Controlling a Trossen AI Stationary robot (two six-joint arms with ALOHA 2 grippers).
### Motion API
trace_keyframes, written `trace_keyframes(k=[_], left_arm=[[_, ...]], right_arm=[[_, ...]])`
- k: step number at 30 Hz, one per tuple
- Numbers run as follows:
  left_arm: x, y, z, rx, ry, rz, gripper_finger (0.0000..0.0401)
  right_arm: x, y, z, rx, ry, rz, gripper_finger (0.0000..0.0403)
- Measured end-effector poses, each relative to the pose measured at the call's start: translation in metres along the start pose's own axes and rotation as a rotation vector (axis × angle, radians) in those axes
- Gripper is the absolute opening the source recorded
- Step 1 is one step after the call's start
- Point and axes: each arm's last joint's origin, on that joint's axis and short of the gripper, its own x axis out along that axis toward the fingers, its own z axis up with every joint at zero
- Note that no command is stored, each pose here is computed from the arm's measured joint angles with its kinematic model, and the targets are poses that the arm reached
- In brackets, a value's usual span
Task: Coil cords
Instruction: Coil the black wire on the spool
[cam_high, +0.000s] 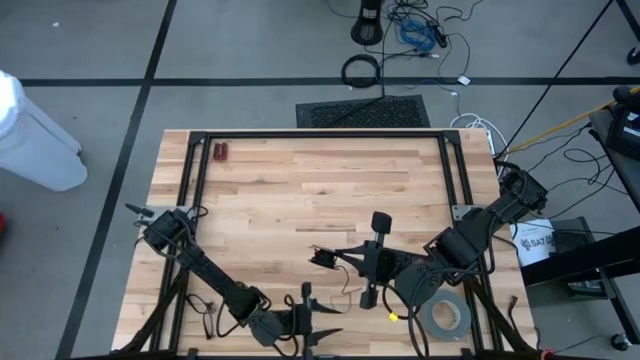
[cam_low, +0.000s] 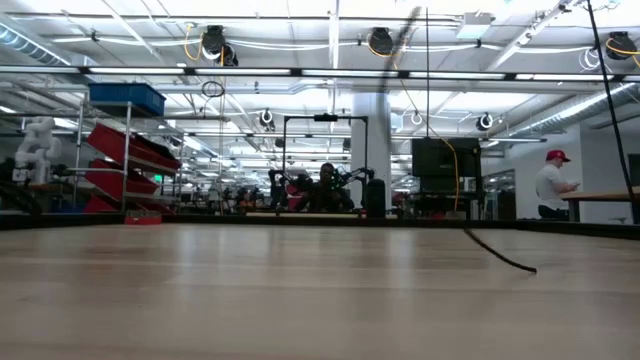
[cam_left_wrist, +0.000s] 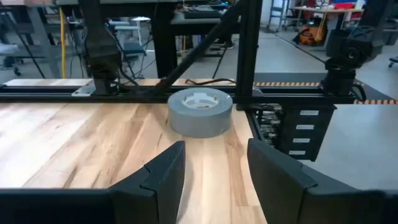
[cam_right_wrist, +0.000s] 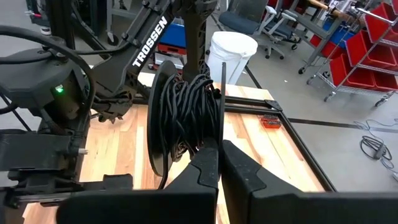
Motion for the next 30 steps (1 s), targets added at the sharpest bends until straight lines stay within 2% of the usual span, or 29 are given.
trace_keyframes(k=[11,22,30], left_arm=[[0.006,0.008,0.0,-0.001,0.002,0.015,0.018],[0.019,0.027,-0.001,-0.01,0.027,0.092,0.018],[-0.001,0.0,0.0,-0.032,0.012,0.006,0.018]], right_arm=[[0.0,0.0,0.0,0.0,0.0,0.0,0.0],[0.0,0.0,0.0,0.0,0.0,0.0,0.0],[0.0,0.0,0.0,-0.004,0.0,0.0,0.0]])
